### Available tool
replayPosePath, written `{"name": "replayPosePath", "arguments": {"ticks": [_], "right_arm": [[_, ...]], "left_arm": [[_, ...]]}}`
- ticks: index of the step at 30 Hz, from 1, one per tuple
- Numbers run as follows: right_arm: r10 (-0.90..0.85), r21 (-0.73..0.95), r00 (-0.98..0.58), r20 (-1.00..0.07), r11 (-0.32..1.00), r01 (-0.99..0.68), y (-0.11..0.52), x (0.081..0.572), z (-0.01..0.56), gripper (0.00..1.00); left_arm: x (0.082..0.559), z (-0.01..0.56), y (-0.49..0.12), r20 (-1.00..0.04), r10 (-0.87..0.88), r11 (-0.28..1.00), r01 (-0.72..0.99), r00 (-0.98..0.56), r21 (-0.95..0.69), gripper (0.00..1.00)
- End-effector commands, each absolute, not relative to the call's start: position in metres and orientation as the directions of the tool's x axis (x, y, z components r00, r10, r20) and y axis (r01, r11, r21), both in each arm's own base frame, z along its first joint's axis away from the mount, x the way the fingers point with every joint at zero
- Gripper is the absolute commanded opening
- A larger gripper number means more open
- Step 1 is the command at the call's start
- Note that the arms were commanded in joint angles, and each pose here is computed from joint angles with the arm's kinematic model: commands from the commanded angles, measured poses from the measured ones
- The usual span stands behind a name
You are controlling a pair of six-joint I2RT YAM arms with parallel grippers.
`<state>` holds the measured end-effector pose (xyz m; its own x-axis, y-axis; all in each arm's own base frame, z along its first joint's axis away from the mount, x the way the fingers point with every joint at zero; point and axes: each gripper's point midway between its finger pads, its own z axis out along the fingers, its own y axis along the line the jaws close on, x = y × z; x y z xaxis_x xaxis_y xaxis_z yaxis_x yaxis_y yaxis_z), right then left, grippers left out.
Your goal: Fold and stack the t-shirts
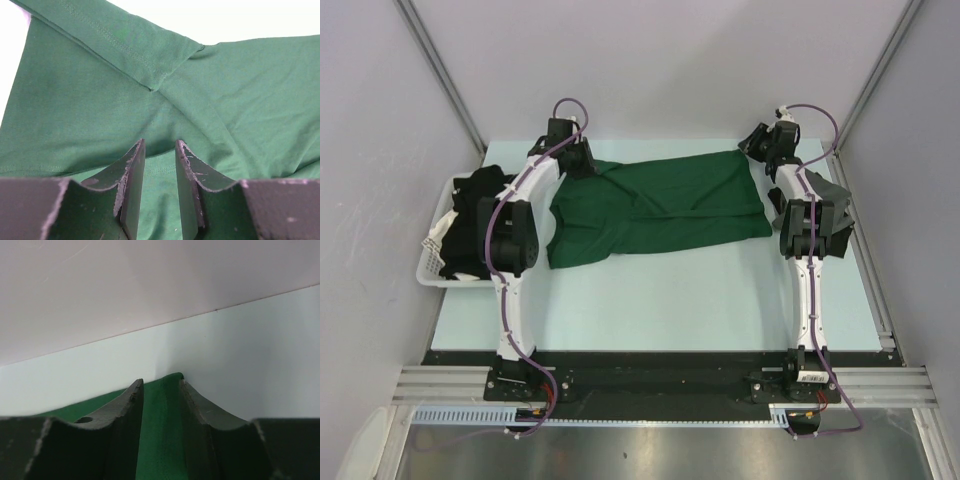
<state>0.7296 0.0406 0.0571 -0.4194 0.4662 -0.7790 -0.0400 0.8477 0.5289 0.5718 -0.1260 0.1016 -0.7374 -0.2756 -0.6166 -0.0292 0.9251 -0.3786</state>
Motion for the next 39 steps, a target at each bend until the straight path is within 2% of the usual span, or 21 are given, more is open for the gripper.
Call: {"name": "replayPosePath", "arguments": {"ticks": [1,39], "right_arm": [[0.434,0.483,-0.342,-0.833,0.872,-0.071,0.037,0.741,0.088,0.40],[0.515,0.556,-0.404,-0.755,0.831,0.021,0.039,0.735,0.055,0.39]], "left_arm": [[0.574,0.148,-0.132,-0.680,-0.275,0.916,0.030,-0.680,-0.400,0.36],[0.575,0.168,-0.143,-0.693,-0.285,0.903,0.057,-0.663,-0.426,0.37]]}}
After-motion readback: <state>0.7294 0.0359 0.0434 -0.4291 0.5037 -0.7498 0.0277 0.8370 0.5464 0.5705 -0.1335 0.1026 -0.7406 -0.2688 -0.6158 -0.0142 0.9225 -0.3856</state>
